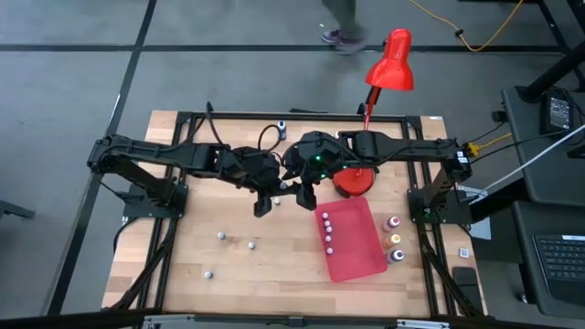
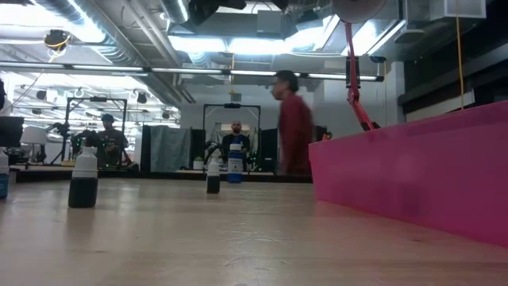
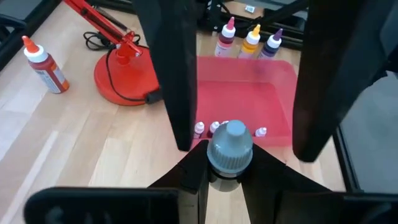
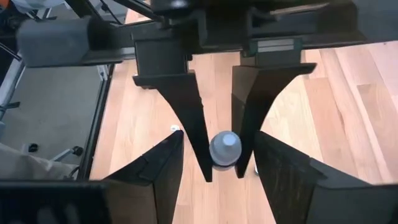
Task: Pick & Place food coloring
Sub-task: Put the small blue food coloring bottle into the red bin
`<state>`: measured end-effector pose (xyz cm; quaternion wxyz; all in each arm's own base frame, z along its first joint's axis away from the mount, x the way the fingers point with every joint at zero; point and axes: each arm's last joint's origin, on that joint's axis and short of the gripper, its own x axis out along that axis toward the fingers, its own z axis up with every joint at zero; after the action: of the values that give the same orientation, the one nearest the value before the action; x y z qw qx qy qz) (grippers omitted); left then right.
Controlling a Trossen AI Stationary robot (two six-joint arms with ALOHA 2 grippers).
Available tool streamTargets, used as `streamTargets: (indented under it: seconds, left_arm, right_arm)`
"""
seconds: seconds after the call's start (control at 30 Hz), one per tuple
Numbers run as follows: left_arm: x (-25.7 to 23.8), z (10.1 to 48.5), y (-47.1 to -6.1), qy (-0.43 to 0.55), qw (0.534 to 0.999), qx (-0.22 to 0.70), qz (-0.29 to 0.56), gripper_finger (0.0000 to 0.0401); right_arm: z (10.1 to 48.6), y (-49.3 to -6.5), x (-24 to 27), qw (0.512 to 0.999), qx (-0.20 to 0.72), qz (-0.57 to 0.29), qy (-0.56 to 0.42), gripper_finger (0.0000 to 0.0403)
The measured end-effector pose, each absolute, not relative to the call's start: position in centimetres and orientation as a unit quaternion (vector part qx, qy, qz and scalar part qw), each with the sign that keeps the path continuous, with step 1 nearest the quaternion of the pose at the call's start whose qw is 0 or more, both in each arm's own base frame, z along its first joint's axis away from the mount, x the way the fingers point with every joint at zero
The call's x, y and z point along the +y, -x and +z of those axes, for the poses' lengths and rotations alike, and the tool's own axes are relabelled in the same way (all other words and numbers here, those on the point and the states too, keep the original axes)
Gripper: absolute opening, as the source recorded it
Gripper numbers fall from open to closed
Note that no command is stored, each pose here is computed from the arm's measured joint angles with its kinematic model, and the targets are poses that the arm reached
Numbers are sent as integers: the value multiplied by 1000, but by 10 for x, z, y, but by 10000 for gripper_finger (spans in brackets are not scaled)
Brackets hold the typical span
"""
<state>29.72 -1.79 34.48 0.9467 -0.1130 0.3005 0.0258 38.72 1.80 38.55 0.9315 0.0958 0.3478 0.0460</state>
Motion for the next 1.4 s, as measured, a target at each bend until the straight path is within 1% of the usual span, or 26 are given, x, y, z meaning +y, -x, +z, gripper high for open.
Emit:
streamTargets:
  seconds: [0.27,0.37,0.47,0.67,0.83,1.0,1.17,1.4]
  left_arm:
    - [-18,347,-298,113,950,288,21,66]
    - [-18,347,-298,112,951,289,20,66]
    - [-18,347,-298,113,950,289,21,66]
    - [-19,347,-298,111,950,291,18,66]
    - [-18,346,-297,108,948,299,19,67]
    - [-18,346,-296,110,947,300,20,91]
    - [-18,347,-294,112,947,302,12,114]
    - [-15,352,-276,108,938,328,28,143]
  right_arm:
    - [384,-388,18,931,349,47,-92,193]
    - [385,-388,18,932,348,50,-86,181]
    - [385,-388,18,932,348,50,-86,155]
    - [385,-388,19,934,346,55,-73,90]
    - [384,-388,23,934,346,57,-66,54]
    - [384,-388,25,934,348,54,-65,54]
    - [381,-382,31,923,378,41,-55,54]
    - [385,-370,45,917,393,30,-53,53]
